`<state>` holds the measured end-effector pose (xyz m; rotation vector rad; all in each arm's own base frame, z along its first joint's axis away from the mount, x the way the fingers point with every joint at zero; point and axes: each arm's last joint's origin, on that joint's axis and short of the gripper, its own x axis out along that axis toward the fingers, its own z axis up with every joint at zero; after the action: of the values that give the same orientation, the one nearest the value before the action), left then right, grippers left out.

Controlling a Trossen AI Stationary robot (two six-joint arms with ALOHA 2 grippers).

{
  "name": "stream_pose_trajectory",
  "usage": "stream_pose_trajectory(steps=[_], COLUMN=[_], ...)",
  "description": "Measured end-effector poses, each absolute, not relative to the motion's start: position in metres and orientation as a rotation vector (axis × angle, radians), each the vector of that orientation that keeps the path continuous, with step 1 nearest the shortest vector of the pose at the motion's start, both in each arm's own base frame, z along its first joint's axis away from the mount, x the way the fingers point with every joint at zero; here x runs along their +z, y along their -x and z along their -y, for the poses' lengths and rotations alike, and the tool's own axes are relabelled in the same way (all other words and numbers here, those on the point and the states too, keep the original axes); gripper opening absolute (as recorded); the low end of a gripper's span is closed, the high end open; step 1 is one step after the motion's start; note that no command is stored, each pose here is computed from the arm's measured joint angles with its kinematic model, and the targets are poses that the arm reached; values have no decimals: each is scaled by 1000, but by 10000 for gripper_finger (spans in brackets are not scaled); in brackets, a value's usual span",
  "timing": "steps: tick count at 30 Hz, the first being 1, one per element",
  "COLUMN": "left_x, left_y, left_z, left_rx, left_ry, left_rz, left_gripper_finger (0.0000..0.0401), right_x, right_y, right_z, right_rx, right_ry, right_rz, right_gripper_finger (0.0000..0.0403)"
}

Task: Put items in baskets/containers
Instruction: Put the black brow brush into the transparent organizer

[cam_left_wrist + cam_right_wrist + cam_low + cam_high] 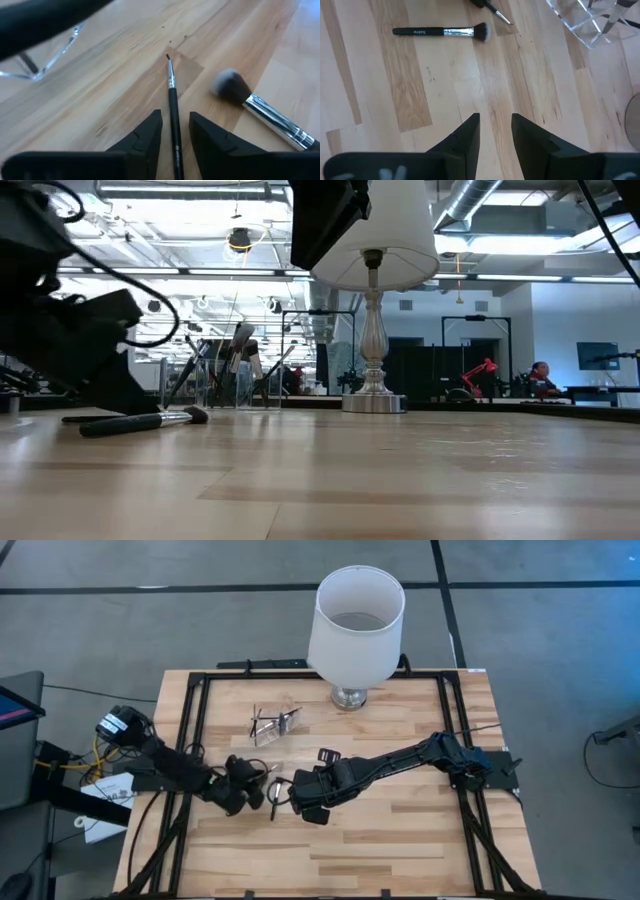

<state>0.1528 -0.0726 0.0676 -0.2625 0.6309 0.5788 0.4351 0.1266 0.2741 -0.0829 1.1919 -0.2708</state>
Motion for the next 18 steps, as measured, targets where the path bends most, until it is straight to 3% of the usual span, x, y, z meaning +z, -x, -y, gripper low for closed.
stream_pose_trajectory(steps=[12,18], left_x=[48,42], left_y=[-141,-137], left_z=[76,83], left_rx=[629,621], left_ry=[184,144], left_rz=[-503,-444], left_gripper_finger=[75,13], right_x=[274,277], right_y=[-436,-446], right_z=[-125,-118], right_rx=[-273,-236], right_ry=[80,95], right_rz=[-1188,-1125], right_gripper_finger=[104,104])
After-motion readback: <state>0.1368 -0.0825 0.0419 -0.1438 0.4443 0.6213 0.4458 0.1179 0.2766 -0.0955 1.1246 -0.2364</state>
